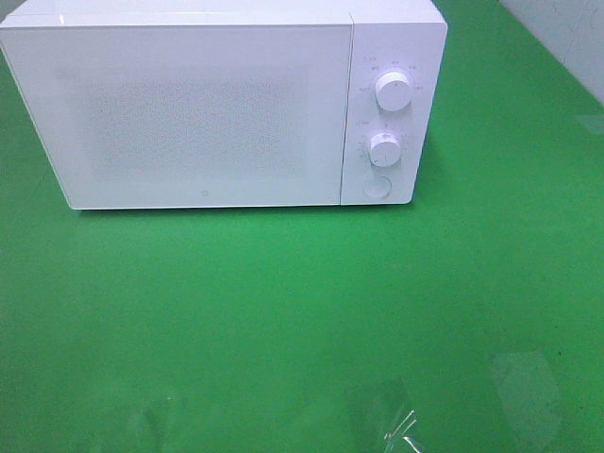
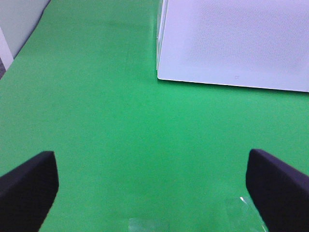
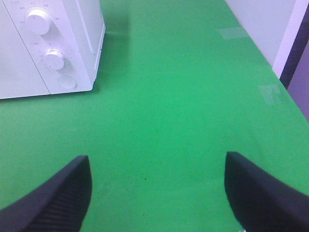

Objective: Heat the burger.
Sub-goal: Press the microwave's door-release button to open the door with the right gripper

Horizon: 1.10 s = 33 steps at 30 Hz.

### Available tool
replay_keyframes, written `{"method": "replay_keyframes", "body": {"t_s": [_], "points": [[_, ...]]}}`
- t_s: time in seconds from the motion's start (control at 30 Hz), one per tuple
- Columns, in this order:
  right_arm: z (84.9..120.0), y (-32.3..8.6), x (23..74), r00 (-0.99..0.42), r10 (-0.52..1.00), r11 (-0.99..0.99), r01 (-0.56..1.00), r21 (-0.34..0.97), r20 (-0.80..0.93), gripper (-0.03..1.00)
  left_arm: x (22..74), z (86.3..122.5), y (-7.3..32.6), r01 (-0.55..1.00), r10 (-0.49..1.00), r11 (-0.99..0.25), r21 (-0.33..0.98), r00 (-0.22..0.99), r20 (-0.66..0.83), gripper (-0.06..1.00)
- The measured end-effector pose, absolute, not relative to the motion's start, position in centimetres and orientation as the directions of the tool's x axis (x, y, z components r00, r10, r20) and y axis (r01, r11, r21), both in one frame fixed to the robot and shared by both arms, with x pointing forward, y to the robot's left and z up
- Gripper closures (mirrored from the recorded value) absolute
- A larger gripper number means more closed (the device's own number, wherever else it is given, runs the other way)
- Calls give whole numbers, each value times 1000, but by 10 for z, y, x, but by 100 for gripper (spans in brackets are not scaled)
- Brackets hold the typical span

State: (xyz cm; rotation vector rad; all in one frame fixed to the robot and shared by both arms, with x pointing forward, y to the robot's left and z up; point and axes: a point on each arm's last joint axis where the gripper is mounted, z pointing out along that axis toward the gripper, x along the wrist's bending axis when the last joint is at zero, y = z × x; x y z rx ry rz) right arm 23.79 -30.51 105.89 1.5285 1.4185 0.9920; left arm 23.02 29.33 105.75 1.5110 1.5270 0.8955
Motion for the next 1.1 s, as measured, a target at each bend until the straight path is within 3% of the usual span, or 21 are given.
{"method": "replay_keyframes", "body": {"t_s": [0.47,0.7,1.1], "points": [[1059,-305,238,60,998,-42,361,932,22,20,230,1058,293,439,998,40,898,24,-56,-3],[1081,-305,237,49,998,-39,240,970,28,20,230,1058,293,439,998,40,898,24,-56,-3],[1097,-302,295,31,999,-25,262,965,17,20,230,1058,293,439,998,40,898,24,-56,-3]]}}
